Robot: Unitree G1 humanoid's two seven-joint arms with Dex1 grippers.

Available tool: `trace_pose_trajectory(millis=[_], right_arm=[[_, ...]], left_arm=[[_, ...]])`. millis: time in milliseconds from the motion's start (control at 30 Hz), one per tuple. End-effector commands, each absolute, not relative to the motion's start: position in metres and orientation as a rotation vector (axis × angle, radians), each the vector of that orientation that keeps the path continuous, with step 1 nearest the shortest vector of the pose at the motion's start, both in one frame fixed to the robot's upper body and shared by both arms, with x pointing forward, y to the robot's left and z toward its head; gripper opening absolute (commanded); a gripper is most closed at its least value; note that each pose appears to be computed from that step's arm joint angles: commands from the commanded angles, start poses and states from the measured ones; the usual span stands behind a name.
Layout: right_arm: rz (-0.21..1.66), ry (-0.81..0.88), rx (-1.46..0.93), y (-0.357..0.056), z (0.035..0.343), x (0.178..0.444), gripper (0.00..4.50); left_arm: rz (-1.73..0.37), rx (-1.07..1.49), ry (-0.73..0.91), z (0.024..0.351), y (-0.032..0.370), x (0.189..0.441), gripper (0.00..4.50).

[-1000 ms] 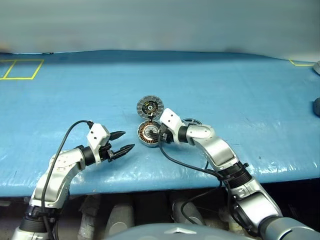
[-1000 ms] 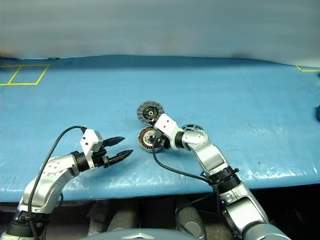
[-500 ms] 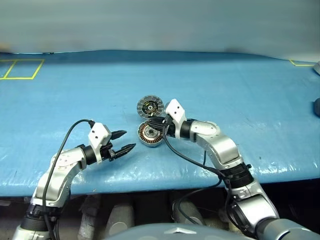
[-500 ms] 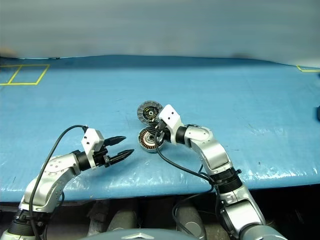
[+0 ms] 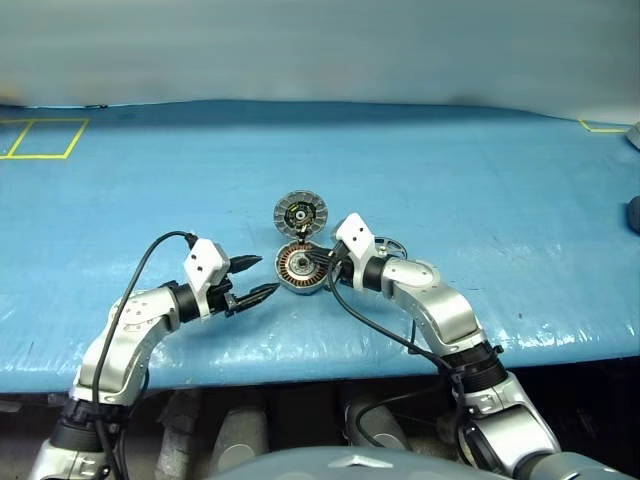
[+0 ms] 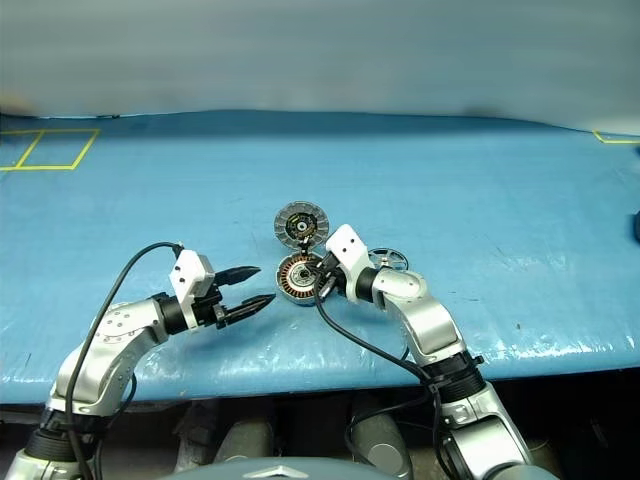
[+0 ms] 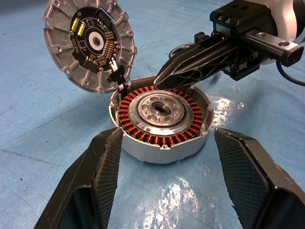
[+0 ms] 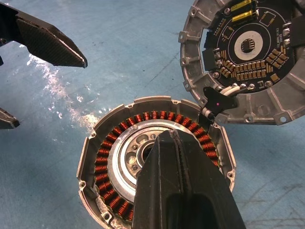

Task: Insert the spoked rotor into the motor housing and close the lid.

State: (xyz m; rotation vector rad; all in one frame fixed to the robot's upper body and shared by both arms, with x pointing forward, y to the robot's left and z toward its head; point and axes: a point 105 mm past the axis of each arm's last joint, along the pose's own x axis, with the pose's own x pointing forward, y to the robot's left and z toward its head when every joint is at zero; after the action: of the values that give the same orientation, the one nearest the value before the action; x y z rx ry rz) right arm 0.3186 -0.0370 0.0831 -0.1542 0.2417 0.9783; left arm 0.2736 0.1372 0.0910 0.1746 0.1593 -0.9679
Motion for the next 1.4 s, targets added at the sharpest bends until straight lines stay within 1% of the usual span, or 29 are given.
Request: trace_pose_trajectory(millis=[33, 367, 633, 800, 933, 1033, 1133, 1200, 1333, 1367, 1400], right_arm=[[1.021, 0.200, -0.152, -0.026, 0.093, 0.316, 0.02], [1.004, 0.215, -0.151, -0.019, 0.084, 0.325, 0.02], [0.971, 0.325, -0.223, -0.025, 0.047, 0.323, 0.02], [0.928, 0.348, -0.197, -0.026, 0.039, 0.326, 0.02], [0.854, 0.380, -0.263, -0.028, 0.025, 0.329, 0.02], [0.834, 0.408, -0.289, -0.027, 0.019, 0.329, 0.02], [0.829, 0.477, -0.219, -0.024, 0.011, 0.326, 0.02], [0.839, 0.487, -0.223, -0.021, 0.010, 0.325, 0.02], [0.841, 0.487, -0.133, -0.015, 0.021, 0.325, 0.02], [0.844, 0.466, -0.096, -0.013, 0.027, 0.325, 0.02], [0.851, 0.409, -0.059, -0.011, 0.040, 0.326, 0.02]], left_arm=[[-0.971, 0.182, 0.143, 0.095, 0.139, 0.274, 3.31], [-0.959, 0.184, 0.157, 0.094, 0.142, 0.274, 3.31], [-0.960, 0.194, 0.154, 0.096, 0.142, 0.274, 3.31], [-0.957, 0.193, 0.160, 0.094, 0.142, 0.273, 3.31], [-0.959, 0.190, 0.156, 0.095, 0.140, 0.273, 3.31], [-0.954, 0.192, 0.153, 0.096, 0.141, 0.275, 3.31], [-0.951, 0.194, 0.142, 0.098, 0.139, 0.274, 3.31], [-0.951, 0.194, 0.138, 0.100, 0.139, 0.274, 3.31], [-0.931, 0.206, 0.136, 0.100, 0.142, 0.274, 3.31], [-0.929, 0.203, 0.137, 0.100, 0.143, 0.274, 3.31], [-0.927, 0.201, 0.138, 0.100, 0.143, 0.273, 3.31]])
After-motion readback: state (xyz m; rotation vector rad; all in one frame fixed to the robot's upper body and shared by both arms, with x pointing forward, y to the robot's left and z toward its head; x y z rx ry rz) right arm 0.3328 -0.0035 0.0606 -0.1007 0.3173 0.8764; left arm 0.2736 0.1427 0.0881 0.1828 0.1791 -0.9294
